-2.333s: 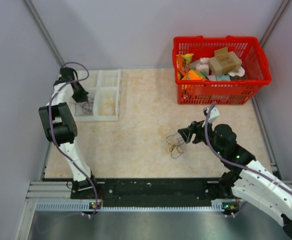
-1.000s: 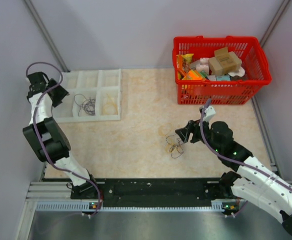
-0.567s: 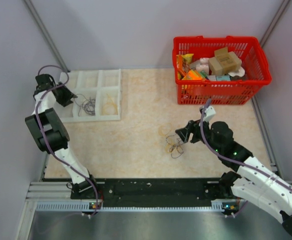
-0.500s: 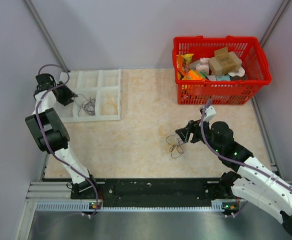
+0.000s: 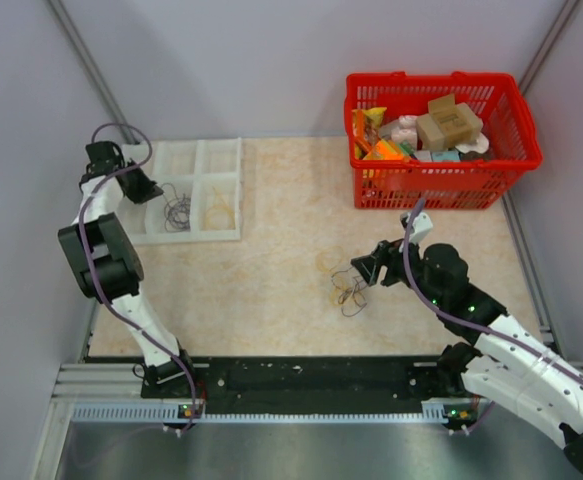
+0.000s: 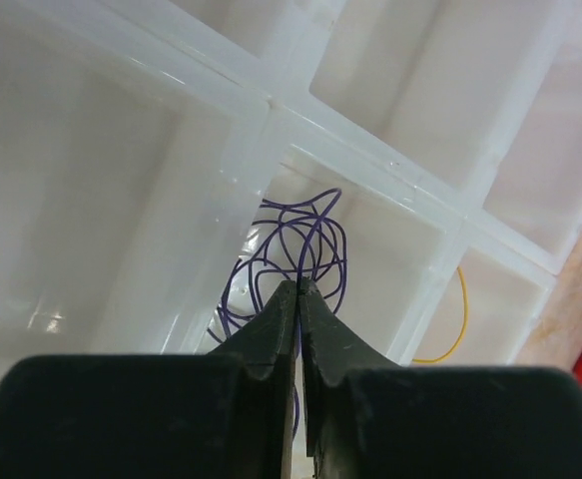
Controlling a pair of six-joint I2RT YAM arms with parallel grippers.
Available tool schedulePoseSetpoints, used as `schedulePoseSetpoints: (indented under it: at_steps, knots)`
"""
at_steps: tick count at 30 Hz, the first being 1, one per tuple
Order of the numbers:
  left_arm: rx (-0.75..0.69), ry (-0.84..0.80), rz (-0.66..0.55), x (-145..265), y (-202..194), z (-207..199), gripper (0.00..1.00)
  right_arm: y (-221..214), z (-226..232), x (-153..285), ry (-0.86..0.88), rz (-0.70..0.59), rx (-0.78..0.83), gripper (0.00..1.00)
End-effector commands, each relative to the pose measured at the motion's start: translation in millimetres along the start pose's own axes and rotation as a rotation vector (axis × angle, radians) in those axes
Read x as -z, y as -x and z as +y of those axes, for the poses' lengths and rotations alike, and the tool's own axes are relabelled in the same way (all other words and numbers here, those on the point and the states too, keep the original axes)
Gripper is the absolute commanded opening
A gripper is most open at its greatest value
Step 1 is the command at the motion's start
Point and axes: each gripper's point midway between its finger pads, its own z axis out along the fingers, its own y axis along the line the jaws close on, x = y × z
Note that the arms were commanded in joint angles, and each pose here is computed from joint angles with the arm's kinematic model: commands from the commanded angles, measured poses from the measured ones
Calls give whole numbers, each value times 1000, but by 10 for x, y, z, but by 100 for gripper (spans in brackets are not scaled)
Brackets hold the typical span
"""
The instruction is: Untangle the cables
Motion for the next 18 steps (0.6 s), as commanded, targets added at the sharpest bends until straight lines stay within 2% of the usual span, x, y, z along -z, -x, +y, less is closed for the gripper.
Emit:
schedulePoseSetpoints:
  at_steps: [1, 6, 8, 12, 13, 15, 18]
  knots:
    - [-39, 40, 30, -182, -86, -33, 7, 303, 87, 36, 14, -76, -2, 64]
    - [-53, 135, 100, -318, -258, 74, 9, 300, 87, 43, 13, -77, -11, 64]
    - [-69, 158, 101, -280, -276, 65, 15, 276, 80, 33, 12, -69, -16, 64]
    - [-95, 141, 7, 1, -101, -86, 44, 195, 78, -31, 11, -29, -27, 64]
    - [-104, 134, -17, 87, -53, -133, 61, 167, 62, -58, 2, -10, -28, 64]
    - [-114, 119, -48, 247, 19, -221, 84, 106, 33, -114, -19, 35, -23, 64]
    - [-117, 101, -90, 491, 92, -354, 90, 61, 3, -188, -42, 87, -9, 64]
